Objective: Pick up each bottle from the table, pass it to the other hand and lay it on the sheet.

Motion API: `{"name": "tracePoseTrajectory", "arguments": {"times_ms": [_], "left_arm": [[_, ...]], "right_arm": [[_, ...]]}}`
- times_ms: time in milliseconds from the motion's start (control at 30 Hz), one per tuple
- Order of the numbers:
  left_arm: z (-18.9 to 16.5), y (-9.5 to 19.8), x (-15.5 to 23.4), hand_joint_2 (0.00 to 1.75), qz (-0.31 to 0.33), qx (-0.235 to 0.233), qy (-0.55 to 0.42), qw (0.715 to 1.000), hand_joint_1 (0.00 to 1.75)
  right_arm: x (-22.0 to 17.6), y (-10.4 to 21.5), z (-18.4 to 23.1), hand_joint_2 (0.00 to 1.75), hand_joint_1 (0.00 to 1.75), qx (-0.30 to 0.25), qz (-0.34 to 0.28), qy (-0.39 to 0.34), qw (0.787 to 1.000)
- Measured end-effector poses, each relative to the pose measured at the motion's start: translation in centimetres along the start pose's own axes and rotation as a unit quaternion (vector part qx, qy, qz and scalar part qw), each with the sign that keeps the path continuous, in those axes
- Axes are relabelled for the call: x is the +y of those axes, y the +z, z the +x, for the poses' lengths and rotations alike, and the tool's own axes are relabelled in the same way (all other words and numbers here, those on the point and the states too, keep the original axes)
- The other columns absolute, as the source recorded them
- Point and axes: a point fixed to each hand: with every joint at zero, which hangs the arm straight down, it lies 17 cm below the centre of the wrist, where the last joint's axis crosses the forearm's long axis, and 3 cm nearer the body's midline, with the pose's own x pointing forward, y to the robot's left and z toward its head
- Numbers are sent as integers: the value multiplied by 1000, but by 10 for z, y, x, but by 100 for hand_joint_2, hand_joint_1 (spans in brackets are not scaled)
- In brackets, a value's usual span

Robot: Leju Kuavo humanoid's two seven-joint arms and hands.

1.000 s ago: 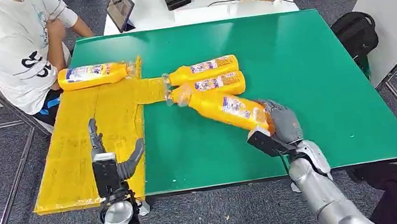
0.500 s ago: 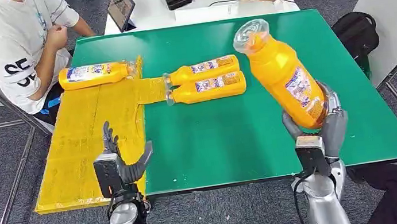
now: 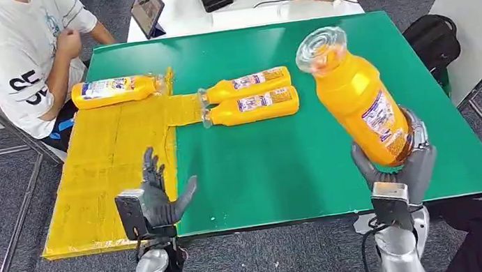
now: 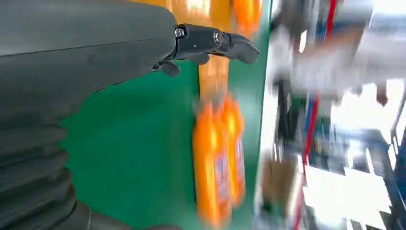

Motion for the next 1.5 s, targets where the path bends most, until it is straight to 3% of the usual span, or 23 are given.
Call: {"name": "tracePoseTrajectory", "arguments": {"times_ms": [200,400,600,733,1300,1500], "left_arm": [[18,16,-58,175,-102,1,78,992,0],[46,30,-90,175,-158,-26,108,981,0],[49,33,-94,175,-164,-27,112,980,0],[58,39,-103,175,-179,-35,121,976,0],[63,43,-111,175,-194,-34,144,970,0],[57,46,-116,175,-201,-24,148,968,0]], "right_arm": [[46,37,11,175,175,25,54,-39,997],[87,72,11,175,175,67,89,-86,990],[92,78,11,175,175,72,96,-89,989],[116,101,8,175,175,93,127,-99,983],[122,121,-12,175,175,135,130,-102,977],[178,161,-4,175,175,117,233,-70,963]]}}
